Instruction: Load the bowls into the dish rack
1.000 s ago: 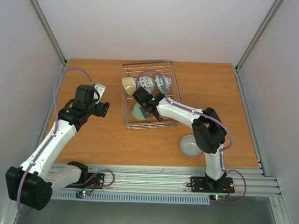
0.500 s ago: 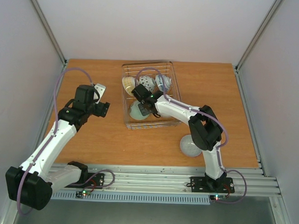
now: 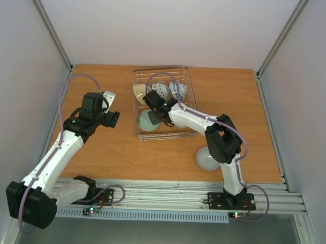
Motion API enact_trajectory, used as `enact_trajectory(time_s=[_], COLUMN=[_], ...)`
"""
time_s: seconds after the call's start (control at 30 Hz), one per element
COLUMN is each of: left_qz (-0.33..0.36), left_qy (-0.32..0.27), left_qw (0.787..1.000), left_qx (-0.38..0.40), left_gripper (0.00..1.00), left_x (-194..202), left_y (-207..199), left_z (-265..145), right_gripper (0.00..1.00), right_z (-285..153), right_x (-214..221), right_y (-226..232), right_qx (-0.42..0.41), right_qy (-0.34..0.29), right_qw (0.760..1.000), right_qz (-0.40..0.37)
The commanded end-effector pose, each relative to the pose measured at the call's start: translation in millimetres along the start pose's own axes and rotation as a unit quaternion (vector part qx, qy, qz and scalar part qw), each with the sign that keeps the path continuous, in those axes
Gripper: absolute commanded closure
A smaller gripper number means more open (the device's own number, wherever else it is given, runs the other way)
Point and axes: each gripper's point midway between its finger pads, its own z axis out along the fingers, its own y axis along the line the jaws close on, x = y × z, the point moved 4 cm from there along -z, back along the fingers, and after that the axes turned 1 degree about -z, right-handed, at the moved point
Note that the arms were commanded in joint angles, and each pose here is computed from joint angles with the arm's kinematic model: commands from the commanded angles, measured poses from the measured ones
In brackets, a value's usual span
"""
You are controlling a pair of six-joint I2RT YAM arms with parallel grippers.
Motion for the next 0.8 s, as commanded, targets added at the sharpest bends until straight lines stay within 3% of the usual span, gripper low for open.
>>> enact_trajectory(time_s=[0.0,0.1,0.4,0.77], left_qz=[0.001,0.0,0.001,0.001], left_qy=[-0.014,-0.013,-0.011,-0.01], left_qw=[1.0,1.0,1.0,1.0], left_qx=[0.002,0.003,0.004,0.002], left_gripper=[0.01,0.01,0.01,0.01], left_x=[-3,-2,-2,-2], left_y=[0,0,-1,0], left_z=[0,1,2,2], right_gripper=[0.99,0.99,0.99,0.99], right_z=[-17,-32,-64,-35], right_x=[-4,8,28,27], right_y=[-7,-9,18,31], right_qx=[0.014,0.023,-0.067,-0.075], right_qy=[-0.017,-0.012,-0.017,0.008], right_qw=[1.0,1.0,0.998,0.997], right_qz=[0.01,0.01,0.009,-0.003])
